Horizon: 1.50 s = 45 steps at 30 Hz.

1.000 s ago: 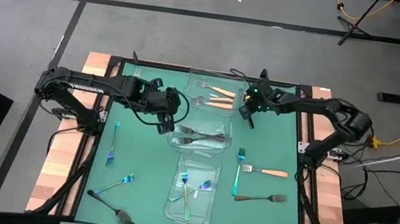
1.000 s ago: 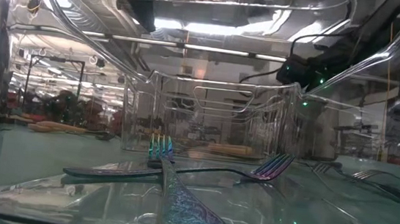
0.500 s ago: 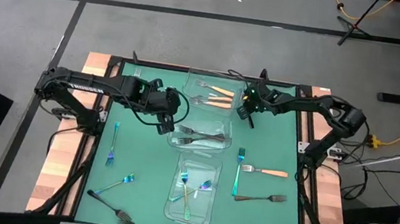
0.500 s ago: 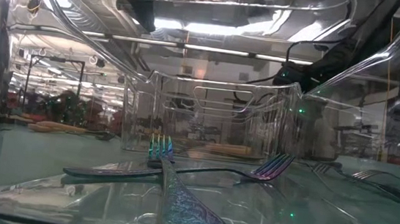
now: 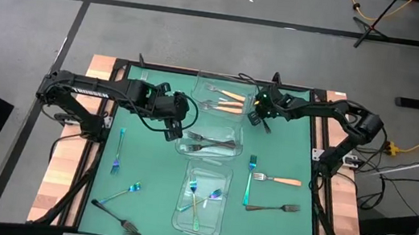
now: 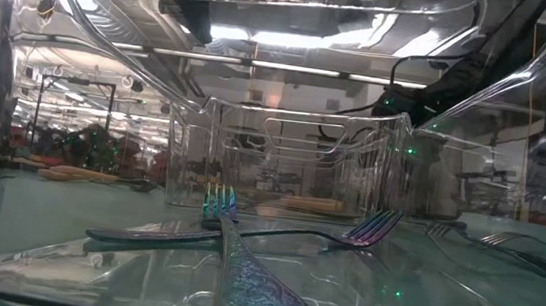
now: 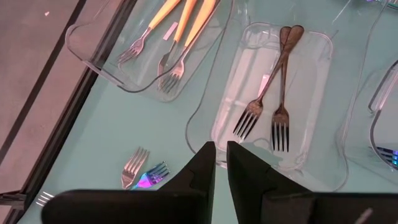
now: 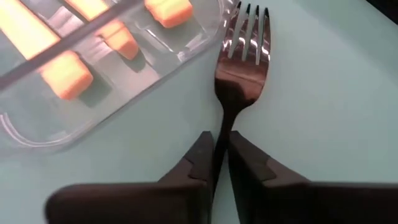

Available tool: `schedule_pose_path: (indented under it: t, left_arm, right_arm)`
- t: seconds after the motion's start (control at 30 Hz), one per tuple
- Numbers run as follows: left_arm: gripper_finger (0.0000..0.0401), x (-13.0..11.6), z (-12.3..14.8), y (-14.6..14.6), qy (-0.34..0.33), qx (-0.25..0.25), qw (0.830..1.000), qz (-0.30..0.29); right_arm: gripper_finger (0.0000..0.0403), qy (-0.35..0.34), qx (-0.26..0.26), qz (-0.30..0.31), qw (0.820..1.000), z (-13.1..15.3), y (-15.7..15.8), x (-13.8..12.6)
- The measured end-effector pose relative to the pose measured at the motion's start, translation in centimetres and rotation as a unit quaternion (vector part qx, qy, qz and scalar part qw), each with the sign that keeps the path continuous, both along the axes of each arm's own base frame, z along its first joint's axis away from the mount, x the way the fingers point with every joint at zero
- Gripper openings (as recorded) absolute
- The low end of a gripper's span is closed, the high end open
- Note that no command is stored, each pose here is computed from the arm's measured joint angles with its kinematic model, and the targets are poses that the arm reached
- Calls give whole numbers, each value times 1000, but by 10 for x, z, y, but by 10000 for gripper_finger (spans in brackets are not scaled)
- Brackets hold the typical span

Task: Sort silverware by color (type)
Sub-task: Put the black fork into the middle transparent bin

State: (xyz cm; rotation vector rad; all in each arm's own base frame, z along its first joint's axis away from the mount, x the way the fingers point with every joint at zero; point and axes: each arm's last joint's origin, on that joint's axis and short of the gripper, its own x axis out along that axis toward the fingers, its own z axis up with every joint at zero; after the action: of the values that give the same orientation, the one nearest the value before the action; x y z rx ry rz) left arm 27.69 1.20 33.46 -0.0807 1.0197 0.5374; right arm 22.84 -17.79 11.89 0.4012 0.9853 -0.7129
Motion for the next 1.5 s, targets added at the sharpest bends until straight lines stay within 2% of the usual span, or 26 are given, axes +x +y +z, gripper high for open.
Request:
schedule_pose_path:
  t: [0.13, 0.6, 0.7, 0.83, 1.03, 1.13, 1.27, 1.37, 1.5]
  left_arm:
    - [33, 0, 0, 0, 0, 0, 1000, 0]
    - [33, 0, 0, 0, 0, 0, 1000, 0]
    - [33, 0, 0, 0, 0, 0, 1000, 0]
    - [33, 0, 0, 0, 0, 0, 1000, 1]
    - [33, 0, 0, 0, -2, -3, 1000, 6]
    - [34, 0, 0, 0, -5, -5, 1000, 10]
    - [34, 0, 0, -2, -5, -5, 1000, 8]
    - [34, 0, 0, -3, -5, -5, 1000, 5]
    - [34, 0, 0, -5, -5, -5, 1000, 1]
  right_arm:
    - [4, 1, 0, -1, 1000, 0, 0, 0]
    - [2, -1, -6, -3, 1000, 11, 3, -5]
    - [2, 2, -23, -10, 1000, 19, 4, -7]
    - [1, 42, -36, -25, 998, 31, 5, -12]
    - [1, 41, -49, -23, 998, 60, 6, -14]
    - [1, 22, -61, -17, 998, 80, 6, -13]
    - [1, -30, -51, 6, 998, 102, 8, -12]
    - [1, -86, -48, 40, 994, 118, 14, -7]
    - [1, -120, -53, 86, 988, 131, 31, 4]
